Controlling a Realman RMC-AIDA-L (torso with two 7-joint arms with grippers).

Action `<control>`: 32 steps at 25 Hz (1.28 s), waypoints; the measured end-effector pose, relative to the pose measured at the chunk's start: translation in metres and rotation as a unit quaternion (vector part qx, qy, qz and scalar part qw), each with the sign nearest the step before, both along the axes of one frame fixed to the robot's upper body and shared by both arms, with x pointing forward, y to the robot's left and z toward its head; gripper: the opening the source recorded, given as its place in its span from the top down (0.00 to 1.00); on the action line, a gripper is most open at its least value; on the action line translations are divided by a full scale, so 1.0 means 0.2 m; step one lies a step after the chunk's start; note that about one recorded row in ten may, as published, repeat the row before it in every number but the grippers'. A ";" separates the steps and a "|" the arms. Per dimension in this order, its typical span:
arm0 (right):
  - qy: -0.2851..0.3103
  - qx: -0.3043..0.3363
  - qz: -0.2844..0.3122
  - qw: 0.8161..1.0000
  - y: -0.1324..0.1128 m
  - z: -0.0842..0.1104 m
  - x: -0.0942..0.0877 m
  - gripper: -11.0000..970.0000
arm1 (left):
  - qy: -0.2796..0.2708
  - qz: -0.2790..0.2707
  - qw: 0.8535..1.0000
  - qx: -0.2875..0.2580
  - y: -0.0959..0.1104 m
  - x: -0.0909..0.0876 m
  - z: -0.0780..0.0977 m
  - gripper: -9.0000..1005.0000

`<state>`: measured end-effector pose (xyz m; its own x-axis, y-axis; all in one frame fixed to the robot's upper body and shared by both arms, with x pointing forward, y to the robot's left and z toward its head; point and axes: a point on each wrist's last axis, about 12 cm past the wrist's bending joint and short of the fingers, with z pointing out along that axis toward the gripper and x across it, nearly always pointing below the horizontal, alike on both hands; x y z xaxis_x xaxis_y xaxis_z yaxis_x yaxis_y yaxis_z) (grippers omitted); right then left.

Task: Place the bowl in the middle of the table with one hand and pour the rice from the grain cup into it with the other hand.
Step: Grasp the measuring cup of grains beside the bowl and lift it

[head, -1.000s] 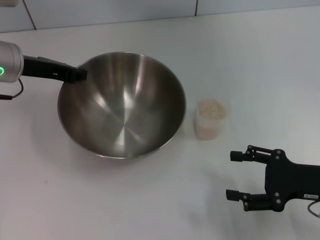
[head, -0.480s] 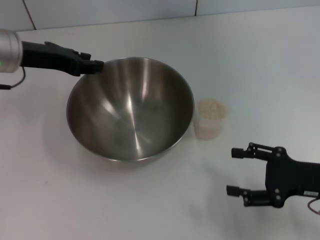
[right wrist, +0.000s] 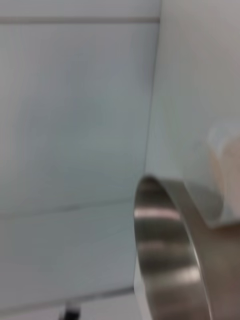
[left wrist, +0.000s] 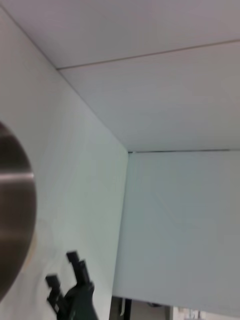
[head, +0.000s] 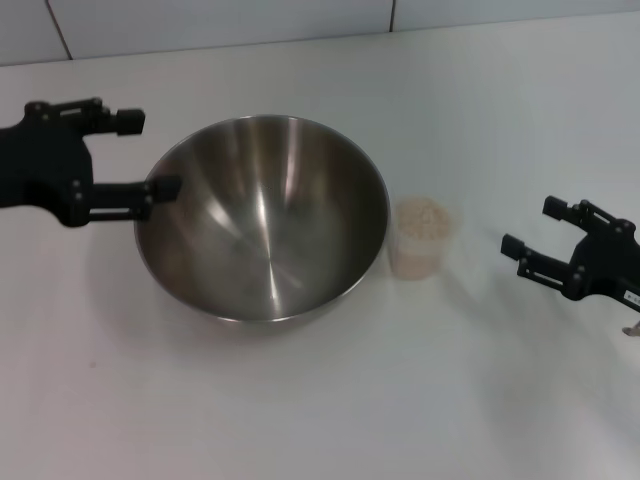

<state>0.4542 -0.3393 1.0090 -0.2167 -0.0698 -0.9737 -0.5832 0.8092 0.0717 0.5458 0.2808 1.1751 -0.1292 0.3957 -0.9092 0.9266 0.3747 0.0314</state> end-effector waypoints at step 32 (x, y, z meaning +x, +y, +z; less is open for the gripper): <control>0.008 -0.026 0.006 1.000 0.17 0.00 0.27 0.20 | 0.037 0.007 0.999 0.037 0.03 -0.03 -0.09 0.18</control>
